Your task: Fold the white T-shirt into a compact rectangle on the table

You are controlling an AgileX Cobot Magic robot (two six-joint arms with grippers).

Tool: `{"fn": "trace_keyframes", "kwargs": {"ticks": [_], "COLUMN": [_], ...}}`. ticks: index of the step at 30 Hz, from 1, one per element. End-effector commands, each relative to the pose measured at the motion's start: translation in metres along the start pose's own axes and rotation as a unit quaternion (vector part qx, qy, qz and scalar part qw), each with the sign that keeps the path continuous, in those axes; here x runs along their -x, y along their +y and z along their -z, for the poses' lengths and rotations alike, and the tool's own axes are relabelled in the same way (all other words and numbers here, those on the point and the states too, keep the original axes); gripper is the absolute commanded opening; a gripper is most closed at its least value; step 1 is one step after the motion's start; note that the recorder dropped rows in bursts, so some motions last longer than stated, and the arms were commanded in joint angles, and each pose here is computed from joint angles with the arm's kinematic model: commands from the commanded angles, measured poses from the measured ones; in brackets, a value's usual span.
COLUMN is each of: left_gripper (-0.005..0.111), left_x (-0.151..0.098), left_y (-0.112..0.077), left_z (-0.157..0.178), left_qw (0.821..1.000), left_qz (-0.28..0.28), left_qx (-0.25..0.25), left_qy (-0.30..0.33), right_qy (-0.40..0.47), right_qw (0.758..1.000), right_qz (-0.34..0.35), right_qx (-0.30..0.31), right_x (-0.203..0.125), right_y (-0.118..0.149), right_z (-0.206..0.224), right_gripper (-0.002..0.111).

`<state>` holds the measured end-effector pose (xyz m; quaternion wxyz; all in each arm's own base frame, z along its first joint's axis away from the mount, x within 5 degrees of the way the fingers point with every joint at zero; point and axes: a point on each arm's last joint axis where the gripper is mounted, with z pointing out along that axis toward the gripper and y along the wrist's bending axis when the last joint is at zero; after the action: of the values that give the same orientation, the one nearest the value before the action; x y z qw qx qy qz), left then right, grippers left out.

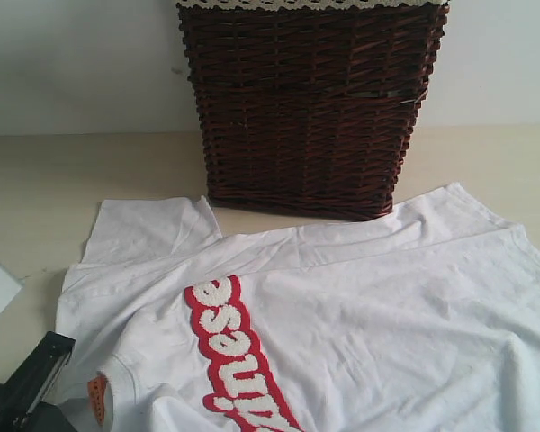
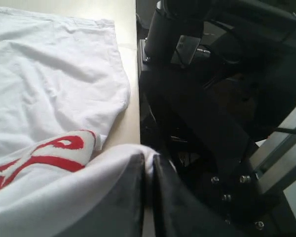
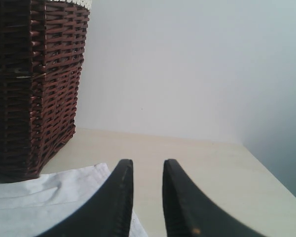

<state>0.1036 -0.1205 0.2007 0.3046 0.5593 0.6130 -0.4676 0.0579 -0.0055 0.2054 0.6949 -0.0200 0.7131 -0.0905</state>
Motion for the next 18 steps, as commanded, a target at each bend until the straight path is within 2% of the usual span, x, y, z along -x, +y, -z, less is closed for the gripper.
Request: {"fn": "trace_keyframes", "kwargs": {"ticks": [1, 5, 15, 18], "left_gripper": [0.000, 0.000, 0.000, 0.000], "left_x": [0.0051, 0.0051, 0.0051, 0.0051], "left_y": [-0.0036, -0.0036, -0.0036, -0.0036], "left_z": [0.0019, 0.0019, 0.0019, 0.0019], "left_qw": [1.000, 0.998, 0.998, 0.997], "left_qz": [0.023, 0.055, 0.056, 0.075], "left_qx": [-0.005, -0.005, -0.005, -0.005], "left_qy": [-0.011, -0.011, -0.011, -0.011], "right_qy": [-0.002, -0.002, -0.002, -0.002], "right_qw": [1.000, 1.000, 1.000, 1.000], "right_qz": [0.001, 0.001, 0.001, 0.001], "right_qx": [0.001, 0.001, 0.001, 0.001], "right_x": [-0.0007, -0.0007, -0.0007, -0.0007], "right_y": [0.0002, 0.0002, 0.0002, 0.0002], "right_z": [-0.0002, -0.0002, -0.0002, -0.0002], "right_gripper": [0.023, 0.023, 0.023, 0.023]}}
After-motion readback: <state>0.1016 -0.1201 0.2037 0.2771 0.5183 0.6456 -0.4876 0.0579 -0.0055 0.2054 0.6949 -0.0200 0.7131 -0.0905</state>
